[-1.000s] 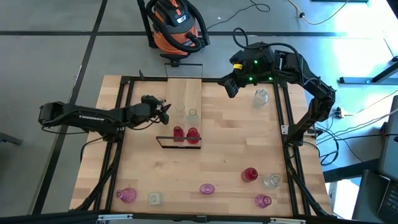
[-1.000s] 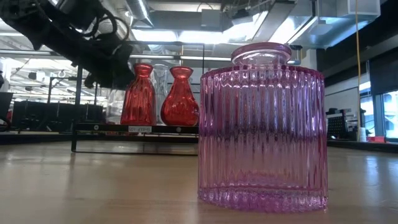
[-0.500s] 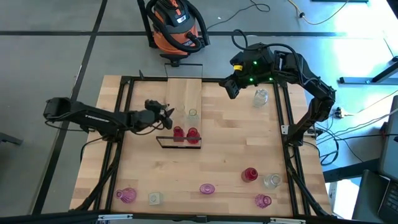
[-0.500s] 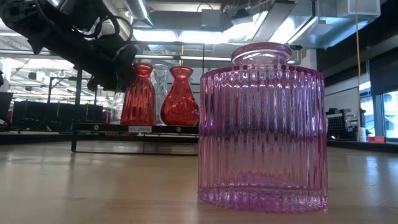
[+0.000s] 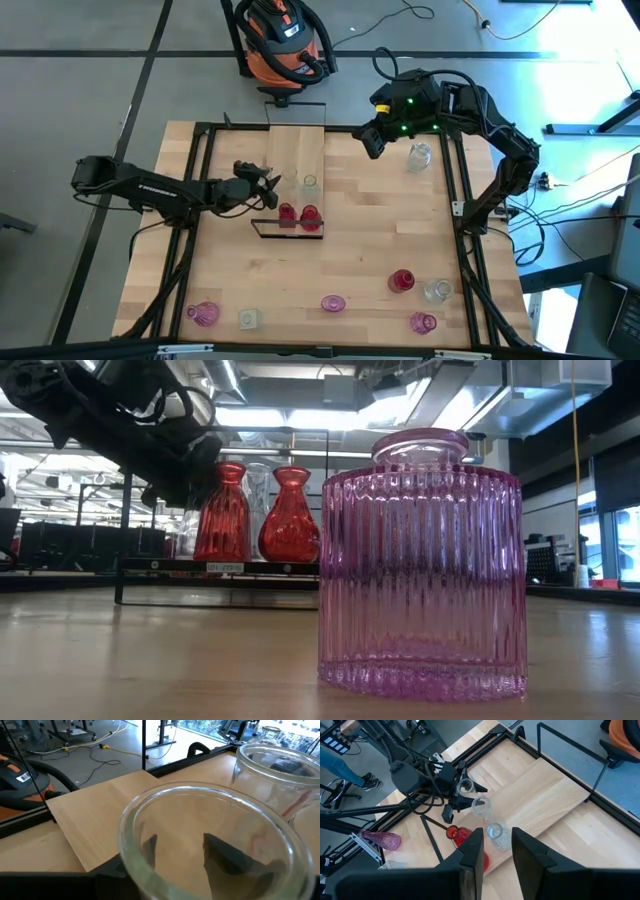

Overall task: Sort vases onto shelf
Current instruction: Put the transparent vase on the shelf

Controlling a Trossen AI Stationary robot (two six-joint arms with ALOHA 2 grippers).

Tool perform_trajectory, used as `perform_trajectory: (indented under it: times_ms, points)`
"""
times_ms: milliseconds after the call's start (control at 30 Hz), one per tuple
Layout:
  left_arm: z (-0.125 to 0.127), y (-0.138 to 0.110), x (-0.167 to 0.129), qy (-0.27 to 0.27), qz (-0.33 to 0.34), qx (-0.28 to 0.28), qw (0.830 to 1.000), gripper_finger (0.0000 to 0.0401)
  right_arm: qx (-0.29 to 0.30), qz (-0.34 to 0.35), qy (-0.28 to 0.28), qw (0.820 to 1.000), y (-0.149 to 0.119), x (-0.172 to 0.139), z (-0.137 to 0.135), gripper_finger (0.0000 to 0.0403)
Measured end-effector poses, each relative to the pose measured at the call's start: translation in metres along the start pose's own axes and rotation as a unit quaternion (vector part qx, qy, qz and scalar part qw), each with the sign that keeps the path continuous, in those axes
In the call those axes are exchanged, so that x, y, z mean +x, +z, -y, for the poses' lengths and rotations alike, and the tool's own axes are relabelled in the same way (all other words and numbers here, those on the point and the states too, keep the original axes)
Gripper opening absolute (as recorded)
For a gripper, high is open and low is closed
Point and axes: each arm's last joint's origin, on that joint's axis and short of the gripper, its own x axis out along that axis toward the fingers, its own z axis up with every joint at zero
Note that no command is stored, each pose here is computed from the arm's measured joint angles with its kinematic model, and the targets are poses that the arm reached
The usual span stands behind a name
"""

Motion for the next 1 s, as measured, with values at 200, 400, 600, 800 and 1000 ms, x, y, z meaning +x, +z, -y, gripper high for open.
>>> perform_trajectory:
  times_ms: [200,400,600,800,1000]
  points:
    - [0.0008,0.0014,0.0001,-0.006,0.007,-0.006,1.0,0.017,0.0,0.0,0.0,1.0,0.0,0.0001,0.0,0.0083]
    - [0.0011,0.0019,0.0001,-0.008,0.011,-0.009,1.0,0.0172,-0.002,0.0,0.0,1.0,0.0,0.0001,0.0,0.0083]
    - [0.0013,0.0032,0.0001,-0.006,0.017,-0.015,1.0,0.0172,-0.004,0.0,0.0,1.0,0.0,0.0,0.0,0.0083]
    - [0.0017,0.0044,0.0,-0.007,0.022,-0.019,1.0,0.0173,-0.01,0.0,0.0,1.0,0.0,0.0001,0.0,0.0083]
    - [0.0021,0.0045,0.0,-0.012,0.021,-0.019,1.0,0.0173,-0.011,0.0,0.001,1.0,0.0,0.0,0.0,0.0083]
